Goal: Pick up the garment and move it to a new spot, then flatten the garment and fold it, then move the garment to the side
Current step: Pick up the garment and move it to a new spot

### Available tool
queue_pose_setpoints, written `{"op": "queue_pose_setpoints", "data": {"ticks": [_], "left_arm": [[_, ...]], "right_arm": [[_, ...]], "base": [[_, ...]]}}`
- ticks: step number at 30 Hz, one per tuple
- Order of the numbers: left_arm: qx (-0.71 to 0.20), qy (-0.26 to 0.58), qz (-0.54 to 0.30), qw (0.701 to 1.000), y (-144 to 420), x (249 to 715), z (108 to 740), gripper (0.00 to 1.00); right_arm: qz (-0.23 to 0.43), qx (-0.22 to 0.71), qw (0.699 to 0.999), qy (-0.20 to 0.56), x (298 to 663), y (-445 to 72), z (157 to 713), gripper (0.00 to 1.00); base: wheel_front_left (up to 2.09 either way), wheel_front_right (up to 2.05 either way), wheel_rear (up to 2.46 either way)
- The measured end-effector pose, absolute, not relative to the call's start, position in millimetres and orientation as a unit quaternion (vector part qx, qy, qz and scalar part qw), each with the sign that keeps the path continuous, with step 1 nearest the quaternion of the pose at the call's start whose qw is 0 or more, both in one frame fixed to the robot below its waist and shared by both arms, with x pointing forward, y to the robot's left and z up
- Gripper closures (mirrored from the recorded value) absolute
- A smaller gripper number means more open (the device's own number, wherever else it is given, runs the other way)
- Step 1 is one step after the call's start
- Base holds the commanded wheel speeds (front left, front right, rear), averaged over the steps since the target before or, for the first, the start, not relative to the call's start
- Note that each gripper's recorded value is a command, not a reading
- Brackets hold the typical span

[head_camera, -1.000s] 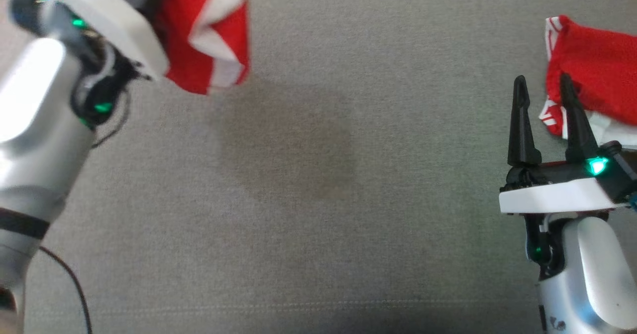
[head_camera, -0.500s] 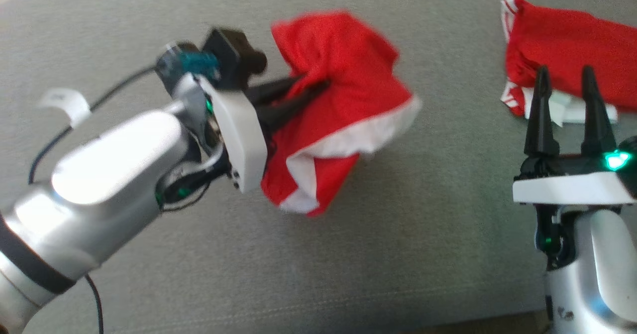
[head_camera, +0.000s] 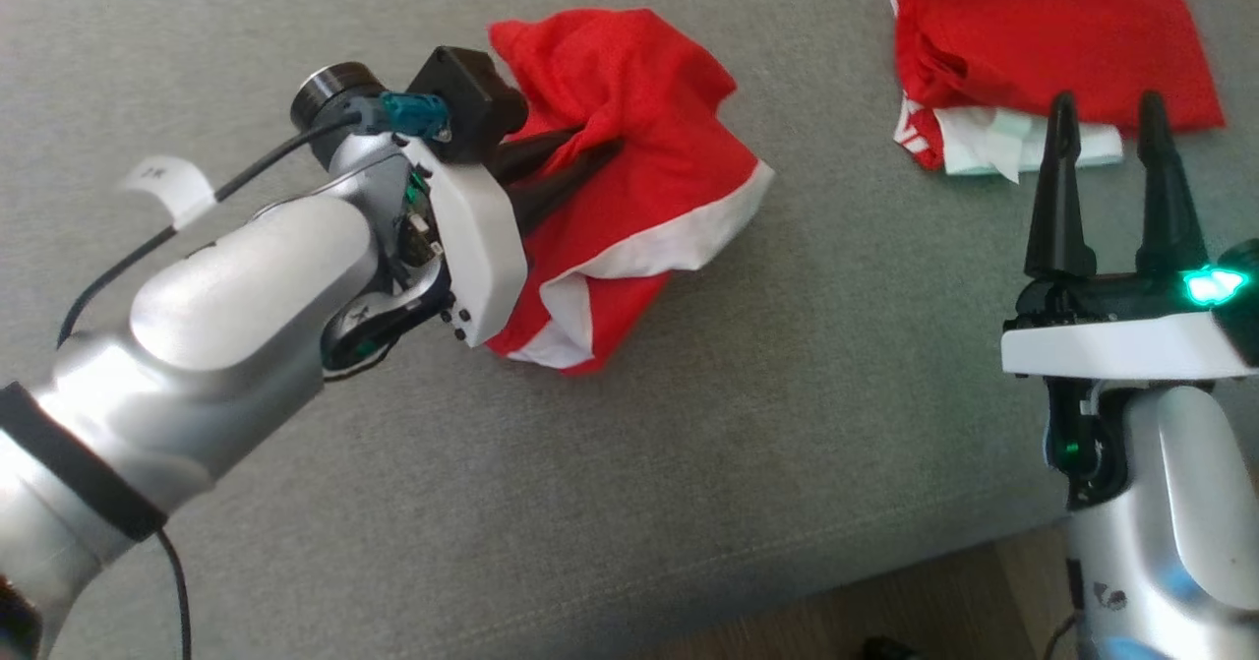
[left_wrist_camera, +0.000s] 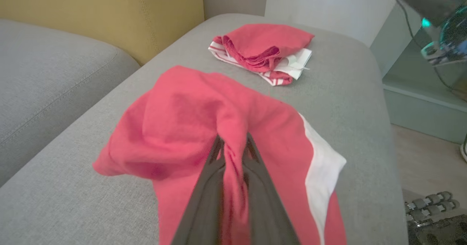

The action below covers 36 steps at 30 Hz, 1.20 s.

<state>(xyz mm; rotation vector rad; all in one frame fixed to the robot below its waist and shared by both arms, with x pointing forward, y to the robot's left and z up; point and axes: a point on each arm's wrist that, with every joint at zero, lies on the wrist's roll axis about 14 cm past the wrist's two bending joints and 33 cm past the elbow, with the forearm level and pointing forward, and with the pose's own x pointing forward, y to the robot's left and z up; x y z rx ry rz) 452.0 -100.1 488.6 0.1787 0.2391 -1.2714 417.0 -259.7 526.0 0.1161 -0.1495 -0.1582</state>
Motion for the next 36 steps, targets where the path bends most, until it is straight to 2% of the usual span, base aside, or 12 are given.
{"op": "queue_pose_setpoints", "data": {"ticks": [3, 4, 5, 8, 12, 22, 26, 36], "left_arm": [[0.1, 0.114, -0.593, 0.791, -105, 456, 474, 1.0], [0.105, 0.116, -0.593, 0.79, -106, 457, 469, 0.59], [0.112, 0.117, -0.591, 0.79, -106, 459, 463, 0.0], [0.139, 0.114, -0.576, 0.797, -99, 471, 449, 0.0], [0.126, 0.093, -0.549, 0.821, -85, 487, 450, 0.0], [0.033, -0.011, -0.411, 0.911, -34, 533, 537, 0.0], [-0.003, -0.042, -0.357, 0.933, -1, 521, 560, 0.0], [-0.07, -0.049, -0.214, 0.973, 80, 450, 551, 0.0]], "right_arm": [[-0.086, 0.056, 0.992, -0.074, 416, -265, 525, 0.0], [-0.088, 0.055, 0.992, -0.075, 417, -266, 525, 0.0], [-0.088, 0.054, 0.992, -0.075, 417, -267, 525, 0.0], [-0.086, 0.053, 0.992, -0.073, 419, -265, 523, 0.0], [-0.075, 0.056, 0.993, -0.076, 425, -258, 524, 0.0], [-0.036, 0.059, 0.996, -0.063, 426, -227, 514, 0.0], [-0.02, 0.064, 0.996, -0.067, 427, -215, 517, 0.0], [0.014, 0.077, 0.995, -0.065, 416, -188, 519, 0.0]], "base": [[0.0, 0.0, 0.0], [0.0, 0.0, 0.0], [0.0, 0.0, 0.0], [0.0, 0.0, 0.0], [0.0, 0.0, 0.0], [0.0, 0.0, 0.0], [0.0, 0.0, 0.0], [0.0, 0.0, 0.0]]}}
